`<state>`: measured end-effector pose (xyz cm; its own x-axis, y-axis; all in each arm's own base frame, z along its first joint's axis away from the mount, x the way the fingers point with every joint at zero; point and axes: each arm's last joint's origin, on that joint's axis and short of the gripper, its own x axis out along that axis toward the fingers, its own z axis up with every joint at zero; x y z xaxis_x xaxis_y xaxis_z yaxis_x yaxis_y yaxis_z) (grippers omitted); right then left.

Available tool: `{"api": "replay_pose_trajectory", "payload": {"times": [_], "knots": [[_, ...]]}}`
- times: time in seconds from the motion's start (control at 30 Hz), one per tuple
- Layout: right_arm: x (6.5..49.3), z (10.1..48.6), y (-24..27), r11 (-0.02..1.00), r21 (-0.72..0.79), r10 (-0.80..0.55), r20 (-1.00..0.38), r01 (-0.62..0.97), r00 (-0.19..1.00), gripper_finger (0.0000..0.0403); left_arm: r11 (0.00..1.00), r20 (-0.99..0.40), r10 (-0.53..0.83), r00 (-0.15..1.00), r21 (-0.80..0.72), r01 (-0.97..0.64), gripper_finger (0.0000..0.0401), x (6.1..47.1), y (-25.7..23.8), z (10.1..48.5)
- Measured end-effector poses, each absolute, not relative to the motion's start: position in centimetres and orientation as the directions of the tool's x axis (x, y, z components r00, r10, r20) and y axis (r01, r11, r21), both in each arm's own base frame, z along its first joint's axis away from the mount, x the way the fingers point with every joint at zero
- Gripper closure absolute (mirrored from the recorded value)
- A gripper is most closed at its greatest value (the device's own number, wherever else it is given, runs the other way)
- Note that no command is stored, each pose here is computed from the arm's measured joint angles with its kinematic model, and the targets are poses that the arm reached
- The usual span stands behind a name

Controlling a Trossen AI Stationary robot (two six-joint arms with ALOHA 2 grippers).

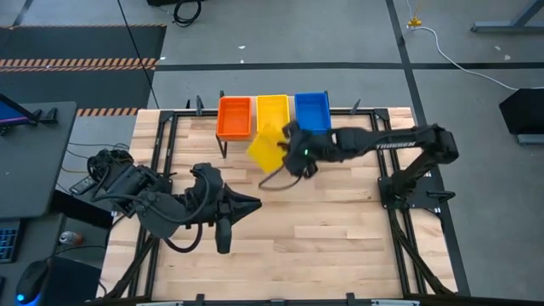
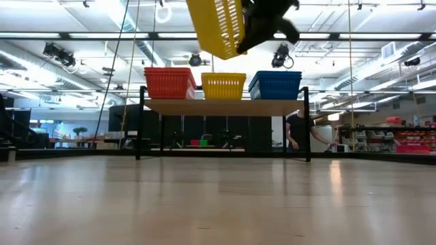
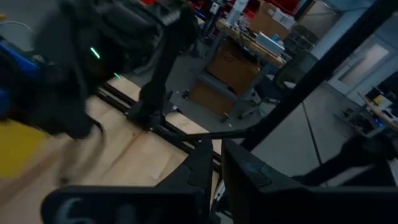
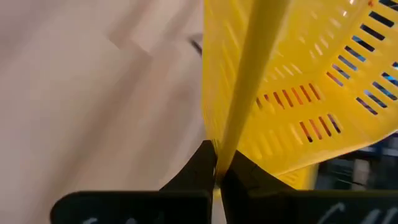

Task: Stack baskets on shelf by color
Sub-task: Stack the yellow bin on top of the stacked yellow bins on the shelf

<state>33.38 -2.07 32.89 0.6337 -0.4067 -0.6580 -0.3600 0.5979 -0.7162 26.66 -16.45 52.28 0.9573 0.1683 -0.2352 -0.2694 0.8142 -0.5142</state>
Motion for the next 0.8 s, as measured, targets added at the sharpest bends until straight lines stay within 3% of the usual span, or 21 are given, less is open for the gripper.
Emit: {"api": "replay_pose_trajectory", "payload": {"times": [0.27,0.6,0.8], "knots": [[32.8,34.5,-7.8,0.407,-0.838,-0.559,-0.543,-0.362,0.627,0.0387,0.833,-0.261,0.077,0.962,-0.514,-0.206,0.0362,27.3,-15.9,52.2],[30.6,34.2,-15.4,0.318,-0.821,-0.629,-0.557,-0.474,0.542,0.0386,0.850,-0.262,0.147,0.954,-0.460,-0.258,0.0362,28.4,-13.7,52.2],[29.4,34.3,-17.6,0.197,-0.781,-0.666,-0.551,-0.593,0.503,0.0385,0.843,-0.269,0.162,0.949,-0.462,-0.275,0.0363,29.1,-12.4,52.2]]}}
